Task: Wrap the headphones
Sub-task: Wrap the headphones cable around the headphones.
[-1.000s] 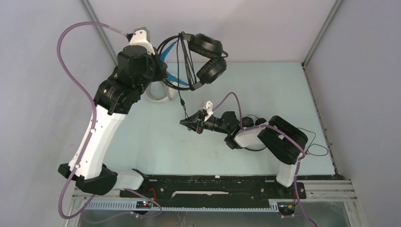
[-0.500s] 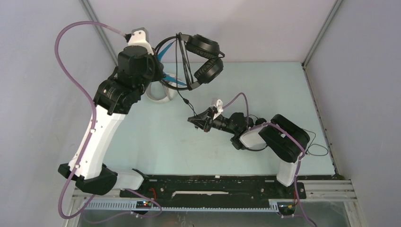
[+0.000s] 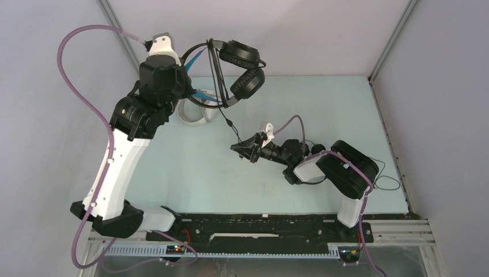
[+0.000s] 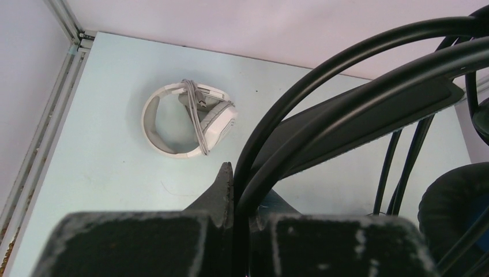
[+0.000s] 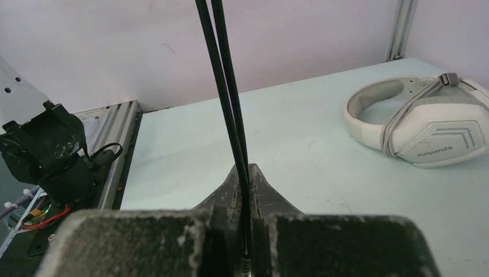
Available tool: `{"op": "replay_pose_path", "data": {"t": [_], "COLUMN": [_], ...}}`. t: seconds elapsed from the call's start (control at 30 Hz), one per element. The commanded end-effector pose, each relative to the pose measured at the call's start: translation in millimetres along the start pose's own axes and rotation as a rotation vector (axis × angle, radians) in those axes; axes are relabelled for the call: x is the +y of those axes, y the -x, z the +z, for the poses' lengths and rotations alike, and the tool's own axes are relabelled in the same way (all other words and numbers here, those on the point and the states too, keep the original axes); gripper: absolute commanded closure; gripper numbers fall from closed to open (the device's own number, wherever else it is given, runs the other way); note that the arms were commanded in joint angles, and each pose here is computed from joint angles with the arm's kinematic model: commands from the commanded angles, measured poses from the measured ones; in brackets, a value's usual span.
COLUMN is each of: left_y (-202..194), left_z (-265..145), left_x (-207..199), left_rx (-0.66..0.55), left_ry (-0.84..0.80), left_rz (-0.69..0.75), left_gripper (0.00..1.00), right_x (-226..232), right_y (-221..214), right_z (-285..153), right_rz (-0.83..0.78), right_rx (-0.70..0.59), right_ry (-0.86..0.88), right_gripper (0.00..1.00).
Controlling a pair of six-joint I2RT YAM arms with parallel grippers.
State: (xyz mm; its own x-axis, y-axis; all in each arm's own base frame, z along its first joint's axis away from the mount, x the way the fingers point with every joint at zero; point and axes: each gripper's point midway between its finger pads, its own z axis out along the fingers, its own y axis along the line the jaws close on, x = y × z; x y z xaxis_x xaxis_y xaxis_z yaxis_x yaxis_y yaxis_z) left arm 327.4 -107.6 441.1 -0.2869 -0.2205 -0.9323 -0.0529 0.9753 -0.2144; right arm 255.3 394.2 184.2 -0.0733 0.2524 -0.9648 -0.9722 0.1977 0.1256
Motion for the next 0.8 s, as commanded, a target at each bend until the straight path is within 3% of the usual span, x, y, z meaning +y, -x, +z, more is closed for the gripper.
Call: {"op": "replay_pose_path", "data": {"t": [0.0,0.23,0.43,0.6,0.77], "left_y": [73,67,69,64,41], "left_z": [-33,-23,-22,-25,-24], "left_x": [-7,14,9,-20,-49], "left_rx": [-0.225,-0.207,-0.204,-0.181,-0.085], "left_ry": [-0.073,0.002,-0.034,-0.203,-0.370], "left_rz": [-0.187,-0.213,-0.222,-0.196,-0.089], "left_gripper": [1.00,1.00,1.00,1.00,1.00], "right_x": [-7,-15,-20,-30,-57], "right_y": [4,9,9,8,20], "right_z": [-7,-14,-16,-18,-37], "right_rz": [-0.024,-0.041,-0.037,-0.003,0.073], "right_rx": [-0.017,-0.039,-0.038,-0.033,-0.043], "right_ry": [-0.045,-0.094,-0.100,-0.103,-0.155], "right_gripper": [1.00,1.00,1.00,1.00,1.00]}}
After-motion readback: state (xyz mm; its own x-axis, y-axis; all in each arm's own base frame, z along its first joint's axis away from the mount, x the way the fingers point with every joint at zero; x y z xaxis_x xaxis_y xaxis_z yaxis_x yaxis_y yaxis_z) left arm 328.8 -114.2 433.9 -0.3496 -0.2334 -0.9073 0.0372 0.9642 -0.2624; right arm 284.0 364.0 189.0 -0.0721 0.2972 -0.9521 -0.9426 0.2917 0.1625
